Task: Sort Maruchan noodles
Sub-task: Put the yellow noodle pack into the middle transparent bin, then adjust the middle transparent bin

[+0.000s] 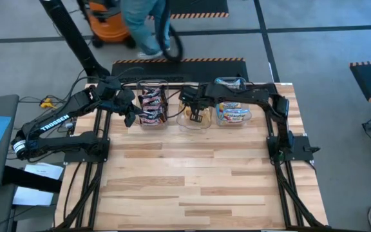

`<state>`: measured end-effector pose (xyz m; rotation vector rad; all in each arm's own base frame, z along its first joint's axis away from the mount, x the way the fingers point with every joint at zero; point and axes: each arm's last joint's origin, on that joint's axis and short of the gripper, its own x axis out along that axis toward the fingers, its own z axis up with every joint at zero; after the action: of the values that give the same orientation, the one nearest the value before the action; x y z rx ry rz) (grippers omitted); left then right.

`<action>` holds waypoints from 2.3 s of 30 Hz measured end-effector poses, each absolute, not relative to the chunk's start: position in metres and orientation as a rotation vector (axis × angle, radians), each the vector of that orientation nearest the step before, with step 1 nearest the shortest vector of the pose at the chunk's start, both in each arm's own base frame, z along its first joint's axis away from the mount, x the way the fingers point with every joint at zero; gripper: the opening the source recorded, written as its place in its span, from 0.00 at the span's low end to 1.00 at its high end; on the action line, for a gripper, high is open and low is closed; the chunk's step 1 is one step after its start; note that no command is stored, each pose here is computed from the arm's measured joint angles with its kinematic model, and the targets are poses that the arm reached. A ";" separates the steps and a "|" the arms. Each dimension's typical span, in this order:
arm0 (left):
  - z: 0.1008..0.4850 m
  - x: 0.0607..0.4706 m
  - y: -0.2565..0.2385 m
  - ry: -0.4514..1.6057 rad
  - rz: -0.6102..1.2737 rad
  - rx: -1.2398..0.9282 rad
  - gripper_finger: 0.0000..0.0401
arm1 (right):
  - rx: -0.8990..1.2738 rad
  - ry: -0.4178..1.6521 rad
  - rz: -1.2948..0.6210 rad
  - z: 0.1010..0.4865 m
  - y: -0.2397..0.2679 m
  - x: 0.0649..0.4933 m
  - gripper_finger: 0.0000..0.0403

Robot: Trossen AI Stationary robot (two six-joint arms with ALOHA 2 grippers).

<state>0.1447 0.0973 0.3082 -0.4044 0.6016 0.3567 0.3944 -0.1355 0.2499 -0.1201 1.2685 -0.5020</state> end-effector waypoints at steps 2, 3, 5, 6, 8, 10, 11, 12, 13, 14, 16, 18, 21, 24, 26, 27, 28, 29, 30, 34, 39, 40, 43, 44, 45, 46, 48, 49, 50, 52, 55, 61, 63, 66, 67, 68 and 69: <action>0.308 0.145 0.097 0.602 0.357 -0.404 0.03 | -0.147 1.271 -0.525 0.250 -0.132 0.395 0.01; 0.308 0.145 0.097 0.602 0.357 -0.404 0.03 | -0.159 1.269 -0.543 0.251 -0.131 0.396 0.01; 0.308 0.145 0.097 0.602 0.357 -0.404 0.03 | -0.181 1.264 -0.600 0.251 -0.129 0.396 0.01; 0.308 0.145 0.097 0.602 0.357 -0.404 0.03 | -0.193 1.261 -0.621 0.252 -0.128 0.397 0.01; 0.308 0.145 0.097 0.602 0.355 -0.400 0.03 | -0.197 1.253 -0.627 0.252 -0.127 0.397 0.01; 0.308 0.145 0.097 0.603 0.356 -0.399 0.03 | -0.200 1.257 -0.612 0.252 -0.127 0.398 0.01; 0.308 0.145 0.097 0.603 0.356 -0.399 0.03 | -0.203 1.259 -0.603 0.251 -0.127 0.398 0.02; 0.308 0.145 0.097 0.603 0.356 -0.398 0.03 | -0.203 1.260 -0.599 0.249 -0.126 0.398 0.03; 0.308 0.145 0.097 0.603 0.356 -0.398 0.03 | -0.206 1.267 -0.595 0.248 -0.124 0.398 0.05; 0.308 0.145 0.097 0.603 0.355 -0.398 0.03 | -0.204 1.269 -0.594 0.246 -0.124 0.399 0.06; 0.308 0.145 0.097 0.603 0.355 -0.397 0.03 | -0.191 1.267 -0.595 0.245 -0.124 0.399 0.07; 0.308 0.145 0.097 0.603 0.355 -0.397 0.03 | -0.179 1.254 -0.583 0.245 -0.124 0.401 0.06; 0.308 0.145 0.097 0.603 0.356 -0.397 0.03 | -0.164 1.240 -0.588 0.245 -0.125 0.401 0.04; 0.308 0.145 0.097 0.603 0.356 -0.398 0.03 | -0.156 1.241 -0.593 0.245 -0.128 0.400 0.03; 0.308 0.145 0.097 0.602 0.357 -0.400 0.03 | -0.152 1.241 -0.597 0.245 -0.131 0.399 0.04; 0.308 0.145 0.097 0.602 0.356 -0.400 0.03 | -0.150 1.242 -0.600 0.245 -0.132 0.399 0.05; 0.308 0.145 0.097 0.602 0.356 -0.400 0.03 | -0.145 1.242 -0.598 0.245 -0.133 0.399 0.07; 0.308 0.145 0.097 0.602 0.356 -0.400 0.03 | -0.134 1.242 -0.590 0.245 -0.135 0.398 0.09; 0.308 0.145 0.097 0.602 0.356 -0.400 0.03 | -0.116 1.241 -0.582 0.245 -0.136 0.398 0.11; 0.308 0.145 0.097 0.602 0.356 -0.401 0.03 | -0.073 1.241 -0.575 0.244 -0.142 0.395 0.17; 0.308 0.145 0.097 0.602 0.356 -0.400 0.03 | -0.059 1.243 -0.575 0.244 -0.146 0.394 0.18; 0.308 0.145 0.097 0.602 0.356 -0.399 0.03 | -0.049 1.246 -0.567 0.244 -0.147 0.393 0.18; 0.308 0.145 0.097 0.603 0.355 -0.396 0.03 | 0.031 1.249 -0.542 0.243 -0.149 0.390 0.20; 0.308 0.145 0.097 0.603 0.355 -0.397 0.03 | 0.058 1.251 -0.538 0.243 -0.151 0.389 0.20; 0.308 0.145 0.097 0.602 0.355 -0.397 0.03 | 0.076 1.254 -0.543 0.242 -0.152 0.388 0.22; 0.308 0.145 0.097 0.603 0.355 -0.397 0.03 | 0.086 1.255 -0.548 0.242 -0.153 0.388 0.23; 0.308 0.145 0.097 0.602 0.355 -0.397 0.03 | 0.087 1.254 -0.553 0.242 -0.153 0.387 0.27; 0.308 0.145 0.097 0.602 0.355 -0.397 0.03 | 0.087 1.254 -0.554 0.242 -0.153 0.387 0.28; 0.308 0.145 0.097 0.602 0.355 -0.397 0.03 | 0.090 1.256 -0.557 0.244 -0.155 0.387 0.30; 0.308 0.145 0.097 0.602 0.355 -0.397 0.03 | 0.090 1.257 -0.556 0.251 -0.155 0.387 0.33; 0.308 0.145 0.097 0.603 0.355 -0.397 0.03 | 0.090 1.261 -0.553 0.269 -0.154 0.385 0.36; 0.308 0.145 0.097 0.602 0.356 -0.400 0.03 | 0.160 1.243 -0.459 0.314 -0.141 0.382 0.37; 0.308 0.145 0.097 0.602 0.356 -0.400 0.03 | 0.250 1.237 -0.372 0.324 -0.135 0.381 0.37; 0.308 0.145 0.097 0.602 0.356 -0.401 0.03 | 0.355 1.246 -0.221 0.328 -0.123 0.380 0.37; 0.308 0.145 0.097 0.602 0.356 -0.401 0.03 | 0.380 1.254 -0.179 0.328 -0.119 0.380 0.37; 0.308 0.145 0.097 0.602 0.357 -0.401 0.03 | 0.399 1.266 -0.137 0.328 -0.115 0.380 0.37; 0.308 0.145 0.097 0.601 0.357 -0.401 0.03 | 0.410 1.280 -0.098 0.327 -0.110 0.380 0.37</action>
<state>0.1447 0.0973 0.3083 -0.4009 0.6015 0.3566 0.3803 -0.1102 0.3269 0.4096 1.2802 -0.0985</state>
